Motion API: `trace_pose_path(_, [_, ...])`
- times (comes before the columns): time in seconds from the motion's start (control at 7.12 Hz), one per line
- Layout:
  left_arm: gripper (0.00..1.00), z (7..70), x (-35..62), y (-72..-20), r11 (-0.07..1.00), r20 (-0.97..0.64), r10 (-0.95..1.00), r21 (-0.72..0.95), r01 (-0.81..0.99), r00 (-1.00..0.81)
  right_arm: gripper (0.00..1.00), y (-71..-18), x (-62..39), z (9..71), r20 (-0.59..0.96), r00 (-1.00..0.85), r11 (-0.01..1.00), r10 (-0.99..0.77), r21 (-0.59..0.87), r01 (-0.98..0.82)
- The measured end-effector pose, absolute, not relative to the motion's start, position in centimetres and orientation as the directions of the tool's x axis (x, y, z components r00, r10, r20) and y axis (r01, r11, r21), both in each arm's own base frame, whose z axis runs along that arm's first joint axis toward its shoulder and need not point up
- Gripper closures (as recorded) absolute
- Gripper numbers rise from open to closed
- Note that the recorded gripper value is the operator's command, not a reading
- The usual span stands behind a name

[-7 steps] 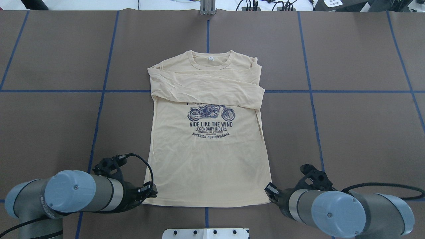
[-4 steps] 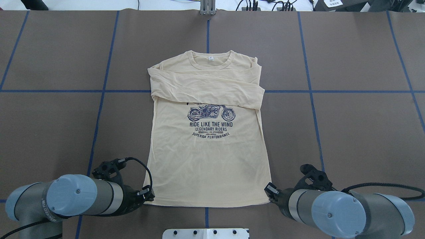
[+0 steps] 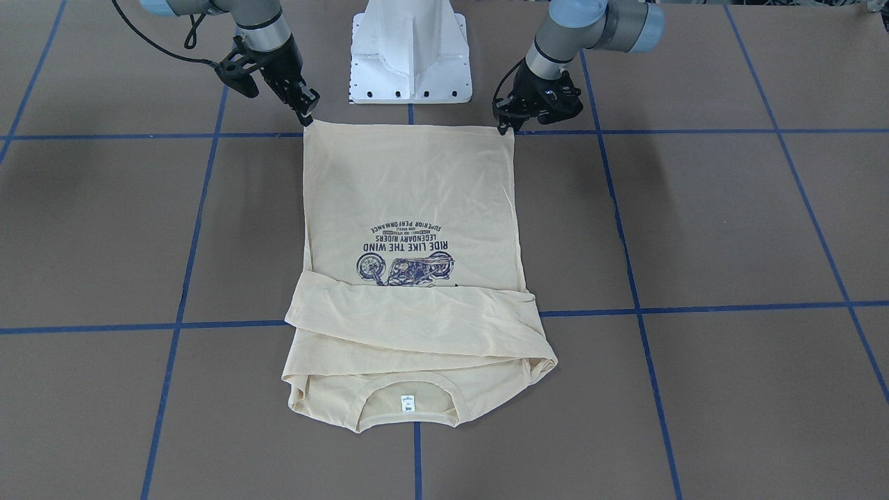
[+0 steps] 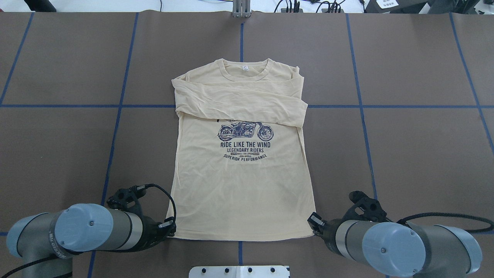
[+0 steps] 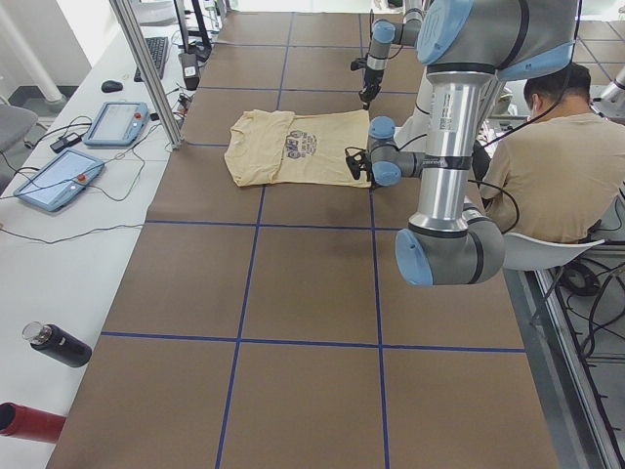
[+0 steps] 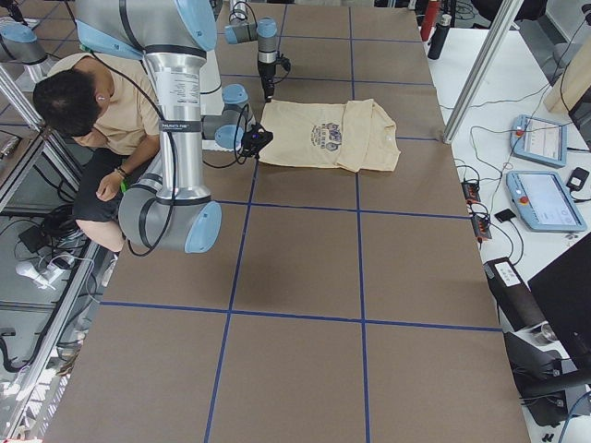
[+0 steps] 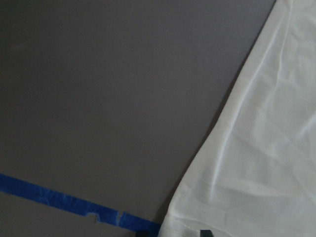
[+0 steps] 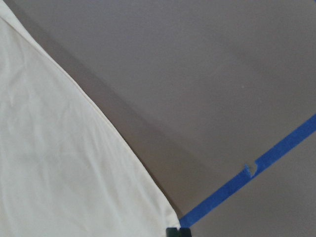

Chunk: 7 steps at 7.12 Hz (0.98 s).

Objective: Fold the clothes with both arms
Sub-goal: 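Lift the hem with both grippers and fold it toward the collar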

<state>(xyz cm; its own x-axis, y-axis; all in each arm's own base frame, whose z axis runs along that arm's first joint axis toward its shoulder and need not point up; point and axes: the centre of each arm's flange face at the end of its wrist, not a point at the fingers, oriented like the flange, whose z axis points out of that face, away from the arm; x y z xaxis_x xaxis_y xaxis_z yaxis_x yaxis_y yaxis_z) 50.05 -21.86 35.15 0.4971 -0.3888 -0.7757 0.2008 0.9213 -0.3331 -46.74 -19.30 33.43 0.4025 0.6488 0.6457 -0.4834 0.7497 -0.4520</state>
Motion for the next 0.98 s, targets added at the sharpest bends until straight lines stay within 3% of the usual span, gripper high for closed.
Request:
trace_pose_path(0.28, [1.00, 34.4, 49.7, -21.8, 0.925, -0.783, -0.379, -0.333, 0.183, 0.493, 1.00, -19.4, -46.2, 32.8, 0.652, 0.392, 0.749, 0.649, -0.457, -0.479])
trace_pose_path(0.56, [1.00, 30.5, 47.2, -25.0, 0.940, -0.814, -0.342, -0.302, 0.161, 0.470, 1.00, -22.9, -44.2, 31.3, 0.633, 0.368, 0.715, 0.681, -0.466, -0.521])
trace_pose_path(0.98, [1.00, 25.7, 42.6, -40.5, 0.943, -0.869, -0.291, -0.191, 0.272, 0.400, 1.00, -37.9, -41.0, 26.9, 0.582, 0.362, 0.670, 0.728, -0.489, -0.559])
